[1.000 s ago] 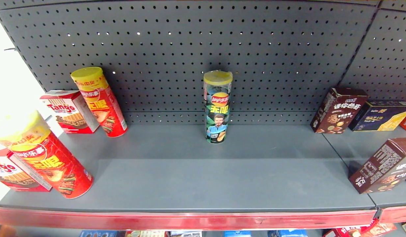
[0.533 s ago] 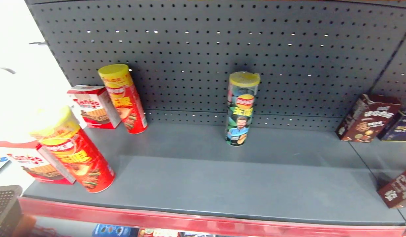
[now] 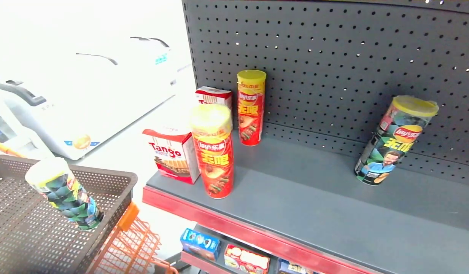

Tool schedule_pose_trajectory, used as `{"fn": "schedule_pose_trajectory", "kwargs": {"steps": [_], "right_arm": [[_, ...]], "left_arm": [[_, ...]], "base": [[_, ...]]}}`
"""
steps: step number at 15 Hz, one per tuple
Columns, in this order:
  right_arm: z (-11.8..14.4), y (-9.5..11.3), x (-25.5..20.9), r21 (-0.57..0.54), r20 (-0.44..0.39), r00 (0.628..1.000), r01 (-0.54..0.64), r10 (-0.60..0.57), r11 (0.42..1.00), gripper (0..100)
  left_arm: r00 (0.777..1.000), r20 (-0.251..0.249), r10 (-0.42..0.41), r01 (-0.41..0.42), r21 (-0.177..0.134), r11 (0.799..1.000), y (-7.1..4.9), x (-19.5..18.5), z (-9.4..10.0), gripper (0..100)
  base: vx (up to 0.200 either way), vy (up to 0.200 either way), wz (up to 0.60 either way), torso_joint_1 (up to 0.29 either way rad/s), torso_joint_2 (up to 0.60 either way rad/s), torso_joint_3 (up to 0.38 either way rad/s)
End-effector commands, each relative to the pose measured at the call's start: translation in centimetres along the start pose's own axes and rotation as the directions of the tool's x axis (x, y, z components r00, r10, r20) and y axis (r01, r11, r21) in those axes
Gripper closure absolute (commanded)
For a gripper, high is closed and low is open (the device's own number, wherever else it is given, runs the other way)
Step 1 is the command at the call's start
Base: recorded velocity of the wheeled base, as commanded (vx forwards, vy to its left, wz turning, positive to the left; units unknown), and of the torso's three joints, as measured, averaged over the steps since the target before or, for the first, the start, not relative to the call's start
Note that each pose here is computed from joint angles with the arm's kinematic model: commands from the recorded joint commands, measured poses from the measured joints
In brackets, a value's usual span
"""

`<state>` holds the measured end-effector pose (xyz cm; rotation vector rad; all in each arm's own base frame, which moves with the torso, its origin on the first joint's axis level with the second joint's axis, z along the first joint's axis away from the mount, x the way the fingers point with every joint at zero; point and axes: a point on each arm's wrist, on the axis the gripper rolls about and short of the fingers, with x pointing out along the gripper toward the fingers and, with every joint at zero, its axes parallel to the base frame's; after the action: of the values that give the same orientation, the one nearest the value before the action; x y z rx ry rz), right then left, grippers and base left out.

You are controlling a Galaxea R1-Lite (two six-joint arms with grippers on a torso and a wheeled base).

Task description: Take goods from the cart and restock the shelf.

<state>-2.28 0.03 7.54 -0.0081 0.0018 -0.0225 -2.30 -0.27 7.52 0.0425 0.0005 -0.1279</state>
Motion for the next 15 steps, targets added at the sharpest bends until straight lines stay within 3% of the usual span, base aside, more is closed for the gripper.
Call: {"fn": "schedule_pose_trajectory", "kwargs": {"steps": [1, 12, 15], "right_arm": [[0.0, 0.0, 0.01, 0.0, -0.001, 1.0, -0.001, 0.001, 1.0, 0], [0.0, 0.0, 0.01, 0.0, -0.001, 1.0, -0.001, 0.001, 1.0, 0], [0.0, 0.0, 0.01, 0.0, -0.001, 1.0, -0.001, 0.001, 1.0, 0]], "left_arm": [[1.0, 0.0, 0.001, -0.001, 0.0, 1.0, 0.0, 0.0, 0.0, 0], [1.0, -0.001, -0.003, 0.003, 0.006, 1.0, -0.01, -0.01, 0.01, 0], [0.999, 0.012, 0.041, -0.041, 0.009, 0.999, 0.09, -0.18, 0.91, 0]], "base": [[0.0, 0.0, 0.0, 0.0, 0.0, 0.0], [0.0, 0.0, 0.0, 0.0, 0.0, 0.0], [0.0, 0.0, 0.0, 0.0, 0.0, 0.0]]}}
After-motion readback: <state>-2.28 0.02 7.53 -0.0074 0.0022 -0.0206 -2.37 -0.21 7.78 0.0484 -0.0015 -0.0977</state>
